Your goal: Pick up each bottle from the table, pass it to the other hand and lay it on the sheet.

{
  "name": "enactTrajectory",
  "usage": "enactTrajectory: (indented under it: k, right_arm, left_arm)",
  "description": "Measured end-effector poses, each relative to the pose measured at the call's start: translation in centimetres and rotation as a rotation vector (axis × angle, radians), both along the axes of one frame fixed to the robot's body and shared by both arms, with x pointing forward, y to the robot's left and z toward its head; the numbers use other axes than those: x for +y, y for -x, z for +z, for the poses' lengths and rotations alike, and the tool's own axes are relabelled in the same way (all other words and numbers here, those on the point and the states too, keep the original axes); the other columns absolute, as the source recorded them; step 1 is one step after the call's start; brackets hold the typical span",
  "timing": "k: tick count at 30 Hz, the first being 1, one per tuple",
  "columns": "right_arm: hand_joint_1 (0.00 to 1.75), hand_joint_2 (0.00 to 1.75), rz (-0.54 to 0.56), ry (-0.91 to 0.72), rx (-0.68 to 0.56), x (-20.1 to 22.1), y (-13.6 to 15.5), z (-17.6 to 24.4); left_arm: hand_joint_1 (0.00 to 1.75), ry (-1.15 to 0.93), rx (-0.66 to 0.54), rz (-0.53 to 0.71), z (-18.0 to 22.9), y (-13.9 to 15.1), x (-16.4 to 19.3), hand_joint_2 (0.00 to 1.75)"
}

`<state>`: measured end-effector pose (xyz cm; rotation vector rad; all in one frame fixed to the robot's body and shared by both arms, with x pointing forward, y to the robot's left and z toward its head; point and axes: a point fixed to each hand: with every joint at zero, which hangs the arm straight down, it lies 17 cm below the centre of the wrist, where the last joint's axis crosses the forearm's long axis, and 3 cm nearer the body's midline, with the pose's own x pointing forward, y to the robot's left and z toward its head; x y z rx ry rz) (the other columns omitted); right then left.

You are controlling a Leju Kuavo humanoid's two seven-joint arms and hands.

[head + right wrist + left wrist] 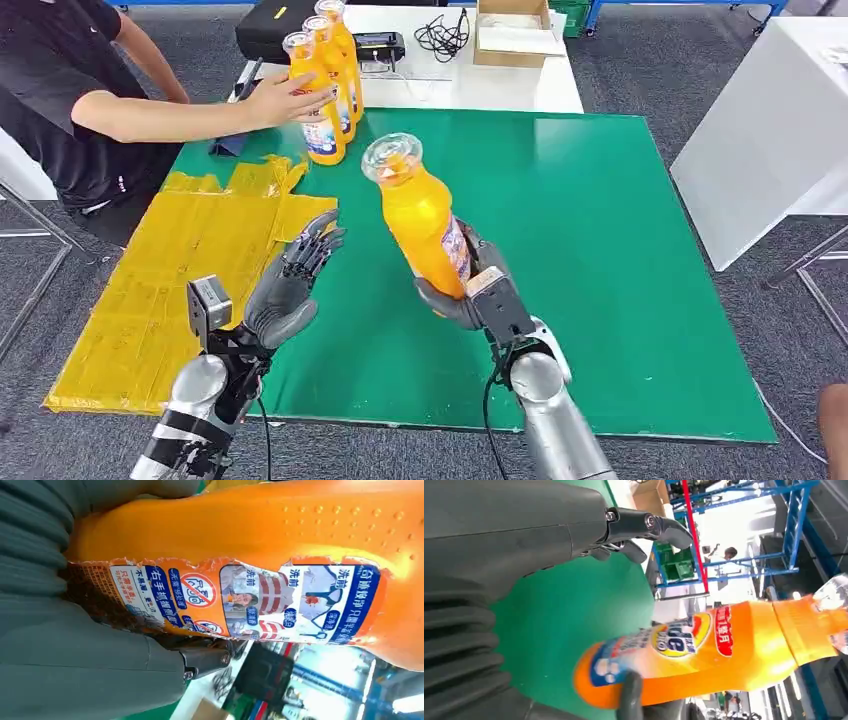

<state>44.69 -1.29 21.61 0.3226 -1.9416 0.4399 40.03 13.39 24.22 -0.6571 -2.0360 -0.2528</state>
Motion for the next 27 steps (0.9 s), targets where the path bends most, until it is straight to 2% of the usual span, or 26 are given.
enactTrajectory:
  k: [4, 12, 19, 26, 27]
  right_arm:
    - [1.75, 1.75, 0.076, 0.022, 0.017, 4.6, 1.6, -0.6]
    - [1.75, 1.75, 0.183, 0.079, 0.084, 10.4, 4.6, -4.0]
    - [1.75, 1.75, 0.289, 0.172, 0.18, 14.2, 8.0, -8.8]
    - [1.75, 1.75, 0.366, 0.286, 0.237, 15.6, 10.5, -13.3]
    - [1.75, 1.75, 0.372, 0.3, 0.239, 15.7, 10.6, -13.7]
  left_arm:
    - [0.0, 0.006, -0.004, -0.025, 0.4, 0.4, -1.2, 1.75]
    - [0.0, 0.025, -0.002, -0.037, 0.8, 0.6, -1.8, 1.75]
    - [0.0, 0.042, 0.018, -0.021, 0.7, 0.3, -1.4, 1.75]
    - [0.0, 0.052, 0.048, -0.014, -0.2, 0.4, -0.7, 1.75]
    - [1.75, 0.054, 0.053, -0.011, -0.3, 0.4, -0.5, 1.75]
